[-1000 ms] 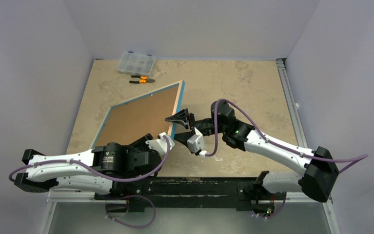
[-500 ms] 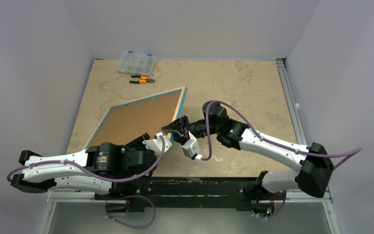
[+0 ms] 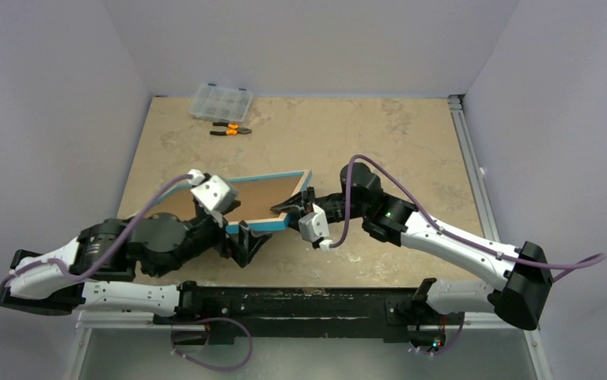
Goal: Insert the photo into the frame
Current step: Turn over the photo frame at the center of the board.
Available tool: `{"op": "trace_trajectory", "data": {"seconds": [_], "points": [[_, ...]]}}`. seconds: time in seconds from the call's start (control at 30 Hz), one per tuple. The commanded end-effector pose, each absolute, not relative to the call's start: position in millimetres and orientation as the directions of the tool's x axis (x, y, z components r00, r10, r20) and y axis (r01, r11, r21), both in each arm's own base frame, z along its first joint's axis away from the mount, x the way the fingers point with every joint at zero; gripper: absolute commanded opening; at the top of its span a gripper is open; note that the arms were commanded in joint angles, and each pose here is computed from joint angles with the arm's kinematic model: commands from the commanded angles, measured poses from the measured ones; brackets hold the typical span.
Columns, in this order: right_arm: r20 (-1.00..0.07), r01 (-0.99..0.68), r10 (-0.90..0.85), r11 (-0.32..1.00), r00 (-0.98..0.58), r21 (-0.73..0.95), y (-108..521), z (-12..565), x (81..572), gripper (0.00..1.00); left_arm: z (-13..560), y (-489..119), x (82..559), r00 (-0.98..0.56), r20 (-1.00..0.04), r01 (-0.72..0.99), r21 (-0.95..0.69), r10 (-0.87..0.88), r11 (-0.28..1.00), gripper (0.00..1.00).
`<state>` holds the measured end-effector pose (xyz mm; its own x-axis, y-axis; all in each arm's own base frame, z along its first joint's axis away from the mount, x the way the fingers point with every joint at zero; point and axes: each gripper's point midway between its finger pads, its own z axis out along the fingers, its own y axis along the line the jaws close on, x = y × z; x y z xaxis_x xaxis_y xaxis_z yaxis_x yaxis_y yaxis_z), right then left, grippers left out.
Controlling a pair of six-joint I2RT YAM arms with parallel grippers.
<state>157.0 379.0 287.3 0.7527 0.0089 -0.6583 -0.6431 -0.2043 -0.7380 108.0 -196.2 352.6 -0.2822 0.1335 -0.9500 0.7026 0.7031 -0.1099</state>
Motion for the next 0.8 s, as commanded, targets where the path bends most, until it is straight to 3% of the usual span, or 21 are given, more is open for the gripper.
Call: {"op": "trace_trajectory", "data": {"seconds": [0.0, 0.23, 0.4, 0.57, 0.77], "points": [[-0.773, -0.764, 0.056, -0.121, 0.632, -0.634, 371, 329, 144, 0.0, 422, -191, 108, -0.2, -0.977, 0.738, -0.195, -0.067, 0.646, 1.0], [-0.945, -0.941, 0.006, 0.087, 0.328, -0.327, 361, 351, 162, 0.0, 437, -176, 116, -0.178, -0.971, 0.701, -0.238, -0.159, 0.672, 1.0], [-0.997, -0.974, -0.05, 0.216, 0.064, -0.073, 349, 344, 181, 0.0, 427, -182, 118, -0.194, -0.971, 0.687, -0.236, -0.14, 0.687, 1.0], [-0.954, -0.909, -0.021, 0.311, -0.298, 0.277, 319, 329, 203, 0.0, 414, -192, 123, -0.213, -0.971, 0.654, -0.227, -0.113, 0.721, 1.0], [-0.871, -0.788, 0.022, 0.417, -0.49, 0.454, 276, 290, 220, 0.0, 389, -206, 132, -0.254, -0.964, 0.573, -0.211, -0.073, 0.792, 1.0]]}}
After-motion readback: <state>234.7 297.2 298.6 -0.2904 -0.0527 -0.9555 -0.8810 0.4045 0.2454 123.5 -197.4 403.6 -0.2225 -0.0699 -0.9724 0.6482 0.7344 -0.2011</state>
